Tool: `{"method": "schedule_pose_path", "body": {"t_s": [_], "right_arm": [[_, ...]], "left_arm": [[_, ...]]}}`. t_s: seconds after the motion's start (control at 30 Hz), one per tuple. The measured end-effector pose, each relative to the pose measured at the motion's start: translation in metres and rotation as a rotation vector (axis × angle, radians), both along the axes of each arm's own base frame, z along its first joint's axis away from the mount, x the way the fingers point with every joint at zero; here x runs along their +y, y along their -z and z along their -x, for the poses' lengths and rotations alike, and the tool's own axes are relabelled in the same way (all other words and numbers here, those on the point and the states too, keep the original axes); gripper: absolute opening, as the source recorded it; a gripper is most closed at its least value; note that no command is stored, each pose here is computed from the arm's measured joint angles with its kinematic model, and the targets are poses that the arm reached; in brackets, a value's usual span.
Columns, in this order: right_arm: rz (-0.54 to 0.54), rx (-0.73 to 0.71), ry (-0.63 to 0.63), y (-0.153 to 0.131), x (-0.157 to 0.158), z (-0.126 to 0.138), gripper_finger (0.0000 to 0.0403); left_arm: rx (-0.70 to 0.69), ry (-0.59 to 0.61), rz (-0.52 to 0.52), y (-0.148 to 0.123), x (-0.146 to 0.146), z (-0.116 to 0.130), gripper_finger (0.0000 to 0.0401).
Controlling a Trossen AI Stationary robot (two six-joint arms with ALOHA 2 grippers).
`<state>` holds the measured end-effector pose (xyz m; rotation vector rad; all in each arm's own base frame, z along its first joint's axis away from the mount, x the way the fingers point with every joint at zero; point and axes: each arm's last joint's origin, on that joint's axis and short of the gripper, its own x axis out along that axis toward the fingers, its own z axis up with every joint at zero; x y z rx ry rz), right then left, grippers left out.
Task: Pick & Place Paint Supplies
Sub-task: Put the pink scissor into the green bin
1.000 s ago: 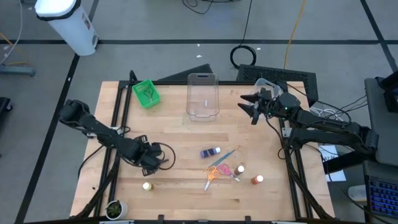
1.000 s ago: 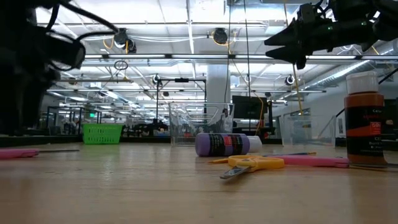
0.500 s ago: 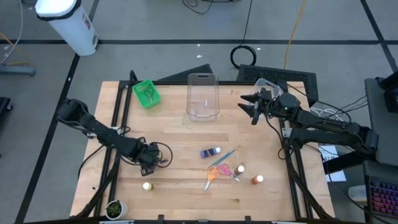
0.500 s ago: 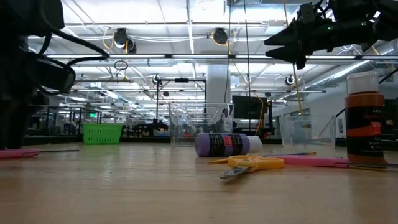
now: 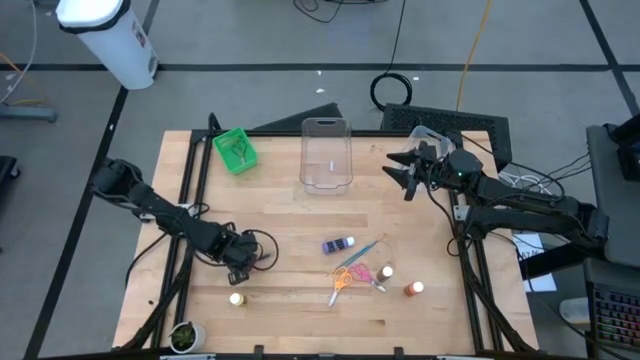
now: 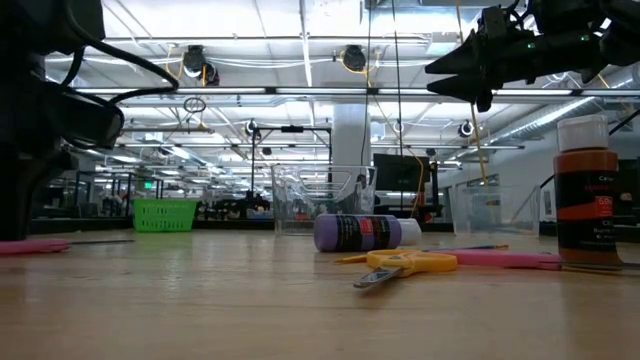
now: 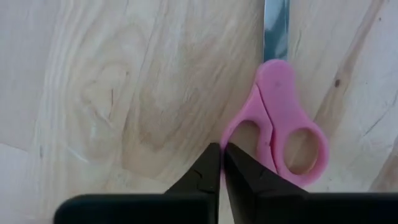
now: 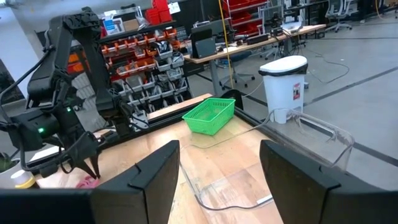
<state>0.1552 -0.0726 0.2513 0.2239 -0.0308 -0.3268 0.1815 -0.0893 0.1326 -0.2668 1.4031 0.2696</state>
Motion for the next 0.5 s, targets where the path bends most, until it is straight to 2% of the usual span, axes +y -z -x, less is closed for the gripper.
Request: {"method": "schedule_pose_path", "body": {"t_s": [0.1,0.27,0.5], "right_arm": [[-0.001,0.000,0.000,0.000,0.000,0.000,0.0213],[-0.001,-0.002,0.000,0.000,0.000,0.000,0.0211],[-0.001,-0.003,0.000,0.000,0.000,0.000,0.0210]], "left_arm": [[-0.038,-0.047,-0.068,-0.016,0.008,-0.003,0.0006],[-0.170,-0.289,-0.131,-0.061,0.034,-0.005,0.0006],[-0.406,-0.584,-0.329,-0.123,0.088,0.011,0.0004]]}}
